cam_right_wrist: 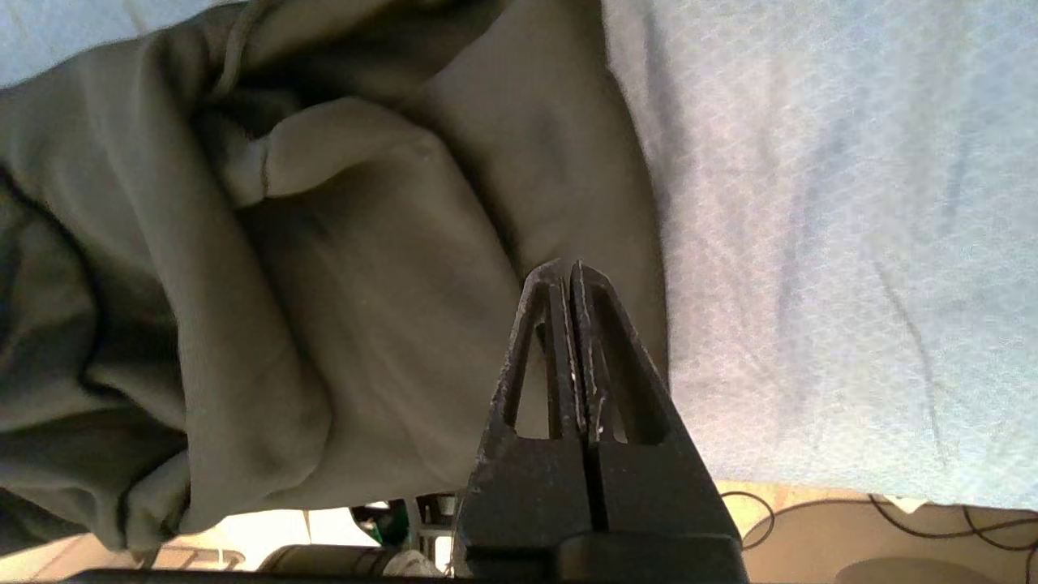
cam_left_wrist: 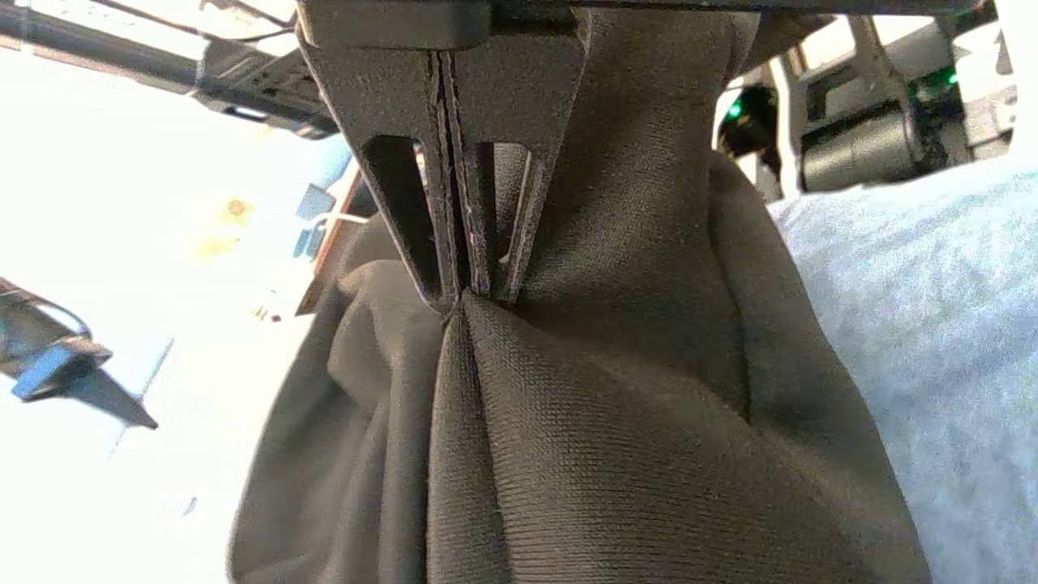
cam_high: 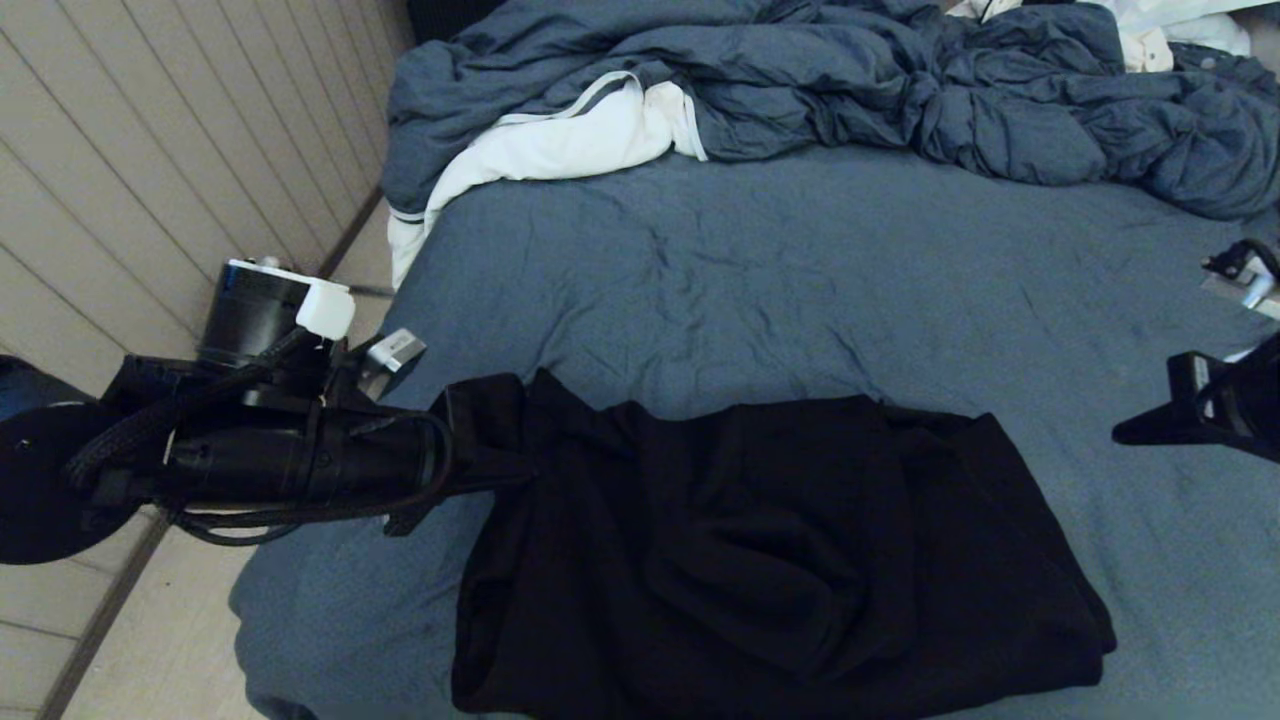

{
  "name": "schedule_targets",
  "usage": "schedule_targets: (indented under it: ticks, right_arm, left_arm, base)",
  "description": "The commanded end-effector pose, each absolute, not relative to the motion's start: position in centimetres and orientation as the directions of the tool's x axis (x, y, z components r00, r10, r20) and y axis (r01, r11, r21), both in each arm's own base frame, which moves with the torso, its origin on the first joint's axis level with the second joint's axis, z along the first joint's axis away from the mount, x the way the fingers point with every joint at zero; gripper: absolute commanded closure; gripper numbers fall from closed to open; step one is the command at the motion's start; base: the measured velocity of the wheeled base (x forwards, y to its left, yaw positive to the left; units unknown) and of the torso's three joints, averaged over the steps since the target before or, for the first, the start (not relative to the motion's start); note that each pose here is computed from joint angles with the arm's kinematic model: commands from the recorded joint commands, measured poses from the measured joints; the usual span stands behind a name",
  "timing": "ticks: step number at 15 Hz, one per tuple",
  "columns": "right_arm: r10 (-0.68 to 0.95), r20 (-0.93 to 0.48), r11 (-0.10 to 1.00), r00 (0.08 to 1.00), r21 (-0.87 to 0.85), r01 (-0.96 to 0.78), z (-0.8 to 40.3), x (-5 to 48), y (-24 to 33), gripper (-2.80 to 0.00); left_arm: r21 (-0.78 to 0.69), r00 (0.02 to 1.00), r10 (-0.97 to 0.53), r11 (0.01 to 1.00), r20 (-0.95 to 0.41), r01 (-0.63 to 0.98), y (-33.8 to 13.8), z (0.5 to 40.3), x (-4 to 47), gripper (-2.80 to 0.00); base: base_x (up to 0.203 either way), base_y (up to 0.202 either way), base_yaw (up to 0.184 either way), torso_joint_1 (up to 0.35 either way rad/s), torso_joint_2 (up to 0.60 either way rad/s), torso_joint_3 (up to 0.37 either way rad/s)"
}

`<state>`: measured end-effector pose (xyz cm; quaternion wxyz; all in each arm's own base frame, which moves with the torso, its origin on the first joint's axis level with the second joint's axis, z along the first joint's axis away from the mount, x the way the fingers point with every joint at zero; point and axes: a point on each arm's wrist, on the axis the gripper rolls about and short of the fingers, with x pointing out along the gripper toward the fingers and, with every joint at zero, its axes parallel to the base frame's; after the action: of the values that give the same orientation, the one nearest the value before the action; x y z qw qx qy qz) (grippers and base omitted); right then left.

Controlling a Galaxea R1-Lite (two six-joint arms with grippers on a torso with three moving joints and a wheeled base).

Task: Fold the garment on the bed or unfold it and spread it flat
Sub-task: Fold the black sweatshirt

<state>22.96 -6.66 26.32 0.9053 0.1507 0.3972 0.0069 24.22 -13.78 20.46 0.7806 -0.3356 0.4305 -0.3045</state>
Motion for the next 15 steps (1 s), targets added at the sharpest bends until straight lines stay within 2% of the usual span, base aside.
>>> schedule_targets:
  ticks: [1,7,15]
  right_arm:
    - [0.141,-0.719,0.953,0.681,0.284,0.103,26.2,22.8,-6.5,0.00]
    - [0.186,-0.697,0.950,0.692,0.308,0.056,25.2,23.2,-6.6,0.00]
    - [0.208,-0.712,0.951,0.670,0.307,0.032,24.1,23.1,-6.5,0.00]
  left_arm:
    - [-0.793,0.457,-0.773,0.573,-0.439,0.207,-13.7,21.6,24.2,0.00]
    - [-0.799,0.431,-0.815,0.530,-0.388,0.283,-15.3,28.0,23.5,0.00]
    - [-0.782,0.430,-0.782,0.578,-0.450,0.232,-14.3,27.0,23.1,0.00]
  base:
    - [0.000,0.000,0.000,0.000,0.00,0.000]
    - [0.000,0.000,0.000,0.000,0.00,0.000]
    - [0.000,0.000,0.000,0.000,0.00,0.000]
